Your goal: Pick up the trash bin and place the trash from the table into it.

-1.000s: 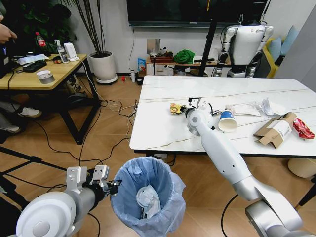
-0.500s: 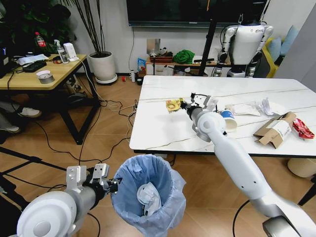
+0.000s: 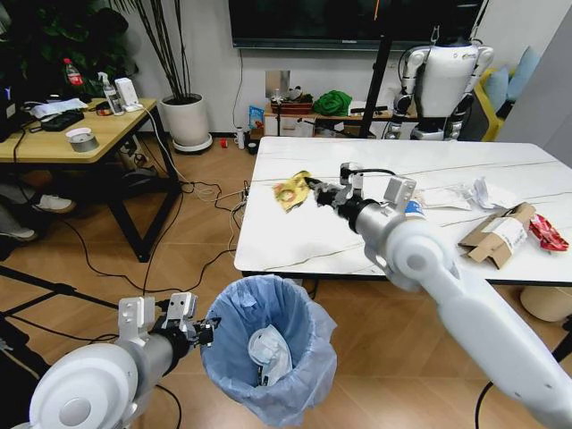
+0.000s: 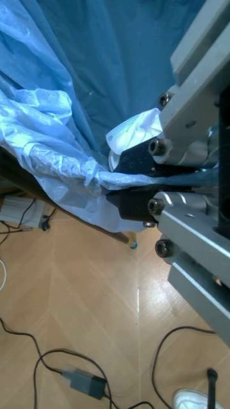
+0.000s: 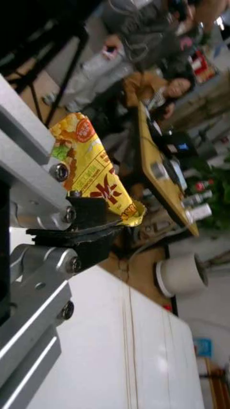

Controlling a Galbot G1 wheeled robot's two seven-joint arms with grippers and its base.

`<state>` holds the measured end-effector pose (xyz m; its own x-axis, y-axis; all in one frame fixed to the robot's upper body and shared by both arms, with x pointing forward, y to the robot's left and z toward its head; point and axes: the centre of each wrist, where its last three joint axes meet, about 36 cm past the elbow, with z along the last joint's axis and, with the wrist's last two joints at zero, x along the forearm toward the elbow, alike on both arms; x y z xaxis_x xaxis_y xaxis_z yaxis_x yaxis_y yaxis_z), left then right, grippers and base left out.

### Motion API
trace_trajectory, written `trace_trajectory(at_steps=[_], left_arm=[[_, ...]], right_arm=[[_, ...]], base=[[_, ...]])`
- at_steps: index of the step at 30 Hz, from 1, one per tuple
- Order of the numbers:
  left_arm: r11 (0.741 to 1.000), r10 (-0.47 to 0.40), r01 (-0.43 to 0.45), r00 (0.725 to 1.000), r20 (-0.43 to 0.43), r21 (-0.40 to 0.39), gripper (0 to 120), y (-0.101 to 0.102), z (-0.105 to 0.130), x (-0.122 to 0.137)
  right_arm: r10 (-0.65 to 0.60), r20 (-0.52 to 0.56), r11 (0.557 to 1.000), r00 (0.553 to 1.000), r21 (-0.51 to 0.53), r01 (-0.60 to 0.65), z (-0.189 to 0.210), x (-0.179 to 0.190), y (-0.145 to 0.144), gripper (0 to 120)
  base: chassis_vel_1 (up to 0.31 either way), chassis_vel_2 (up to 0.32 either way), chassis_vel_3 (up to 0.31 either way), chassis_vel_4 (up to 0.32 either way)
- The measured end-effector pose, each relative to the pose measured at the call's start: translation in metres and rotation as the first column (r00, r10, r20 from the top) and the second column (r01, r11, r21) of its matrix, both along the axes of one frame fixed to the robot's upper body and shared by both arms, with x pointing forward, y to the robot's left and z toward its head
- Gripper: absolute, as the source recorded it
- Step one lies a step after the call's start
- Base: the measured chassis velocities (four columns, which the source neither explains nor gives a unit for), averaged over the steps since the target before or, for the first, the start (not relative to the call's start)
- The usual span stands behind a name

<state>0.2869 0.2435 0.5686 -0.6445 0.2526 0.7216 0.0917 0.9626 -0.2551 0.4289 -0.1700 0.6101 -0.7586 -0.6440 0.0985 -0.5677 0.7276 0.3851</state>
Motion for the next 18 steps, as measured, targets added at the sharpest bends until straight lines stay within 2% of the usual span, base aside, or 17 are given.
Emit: trace_trajectory(at_steps=[3,9,18], left_arm=[[1.0,0.009,-0.009,1.0,-0.003,0.002,0,0.001,-0.001,-0.001],[1.0,0.011,-0.011,1.0,0.001,0.003,0,0.0,-0.001,-0.001],[1.0,0.01,-0.01,1.0,0.004,0.005,0,0.001,-0.001,0.002]], right_arm=[[0.104,0.01,0.995,0.995,-0.01,-0.104,0.001,-0.022,0.009,0],[0.218,-0.005,0.975,0.976,-0.043,-0.218,-0.012,-0.045,0.02,0],[0.332,-0.014,0.937,0.943,-0.106,-0.332,-0.034,-0.062,0.019,0]], base=[[0.0,0.0,0.0,0.0],[0.0,0.0,0.0,0.0],[0.0,0.0,0.0,0.0]])
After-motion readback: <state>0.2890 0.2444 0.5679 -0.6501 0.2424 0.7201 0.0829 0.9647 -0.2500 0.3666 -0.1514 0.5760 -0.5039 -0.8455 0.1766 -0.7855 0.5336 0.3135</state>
